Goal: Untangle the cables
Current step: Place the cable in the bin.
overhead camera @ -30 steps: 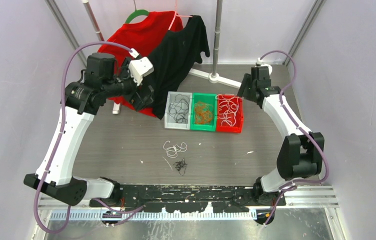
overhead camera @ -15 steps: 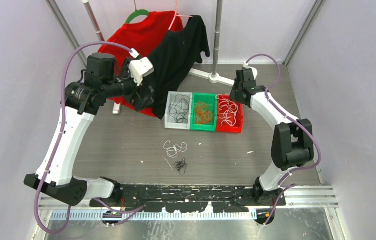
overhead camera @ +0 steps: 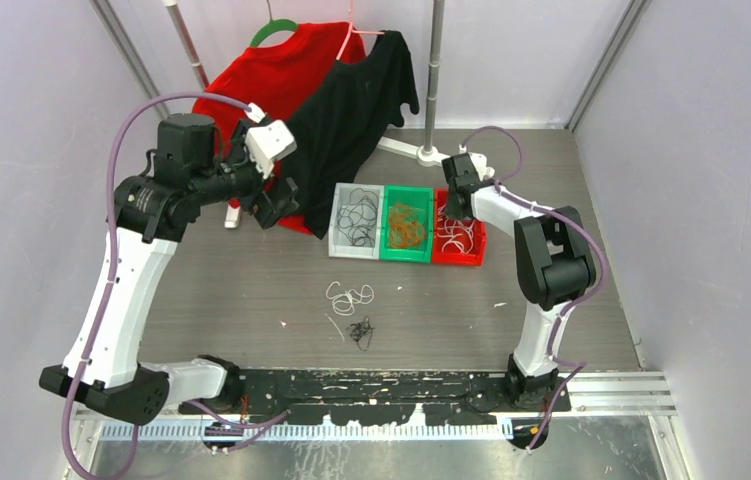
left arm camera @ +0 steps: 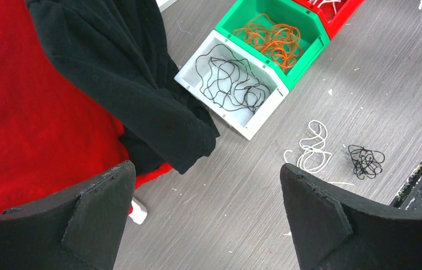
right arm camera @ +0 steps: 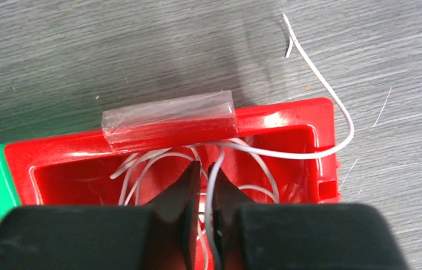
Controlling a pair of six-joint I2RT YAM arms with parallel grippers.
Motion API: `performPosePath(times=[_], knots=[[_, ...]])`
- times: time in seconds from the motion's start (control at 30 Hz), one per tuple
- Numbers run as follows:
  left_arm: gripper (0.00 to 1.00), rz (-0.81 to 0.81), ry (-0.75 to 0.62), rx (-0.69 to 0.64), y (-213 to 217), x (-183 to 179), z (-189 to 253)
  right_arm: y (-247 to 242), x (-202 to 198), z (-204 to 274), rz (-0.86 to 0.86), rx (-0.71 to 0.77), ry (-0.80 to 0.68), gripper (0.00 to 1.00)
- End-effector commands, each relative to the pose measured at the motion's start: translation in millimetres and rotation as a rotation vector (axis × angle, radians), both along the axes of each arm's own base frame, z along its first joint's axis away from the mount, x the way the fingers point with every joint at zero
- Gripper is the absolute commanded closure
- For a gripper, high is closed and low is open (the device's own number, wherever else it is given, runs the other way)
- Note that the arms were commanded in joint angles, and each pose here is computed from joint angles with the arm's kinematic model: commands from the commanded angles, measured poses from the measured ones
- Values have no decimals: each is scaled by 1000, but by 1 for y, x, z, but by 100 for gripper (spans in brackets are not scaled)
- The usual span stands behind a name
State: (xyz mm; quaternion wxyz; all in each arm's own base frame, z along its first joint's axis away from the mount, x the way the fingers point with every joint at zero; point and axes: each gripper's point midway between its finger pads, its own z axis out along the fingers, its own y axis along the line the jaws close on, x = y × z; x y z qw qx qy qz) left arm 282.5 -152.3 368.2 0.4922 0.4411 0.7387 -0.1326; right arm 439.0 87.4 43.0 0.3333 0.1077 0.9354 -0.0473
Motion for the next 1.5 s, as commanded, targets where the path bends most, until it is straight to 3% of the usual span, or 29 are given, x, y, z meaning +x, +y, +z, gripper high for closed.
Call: performPosePath(times=[0.0,0.07,0.17,0.23,0.37,0.43,0.6,0.7,0.83,0.97,1.17,1.47], knots=[[0,-14,-54,-11,2,2,11,5,16,19,16,-12,-85,90],[0,-15,-56,-13,2,3,11,9,13,19,37,-30,-71,92],[1,-21,-53,-17,1,2,11,12,11,16,55,-31,-26,87],[1,-22,-52,-18,1,1,11,15,10,15,65,-28,5,78],[1,-26,-56,-10,3,-1,10,21,7,40,81,25,-38,43],[1,-26,-57,-11,4,0,11,23,8,71,88,48,-102,37],[1,-28,-60,-27,2,0,17,18,10,135,77,63,-220,35],[1,-32,-56,-41,0,-1,18,10,11,159,53,78,-277,41],[0,-32,-55,-42,1,-2,18,-15,14,164,-54,184,-308,50],[1,-32,-40,-52,0,-4,17,-14,2,165,-31,164,-305,52],[1,-75,135,-70,-9,-23,-29,53,-51,190,180,148,-369,36],[1,-162,364,-89,-20,-50,-119,160,-159,139,506,413,-179,34]])
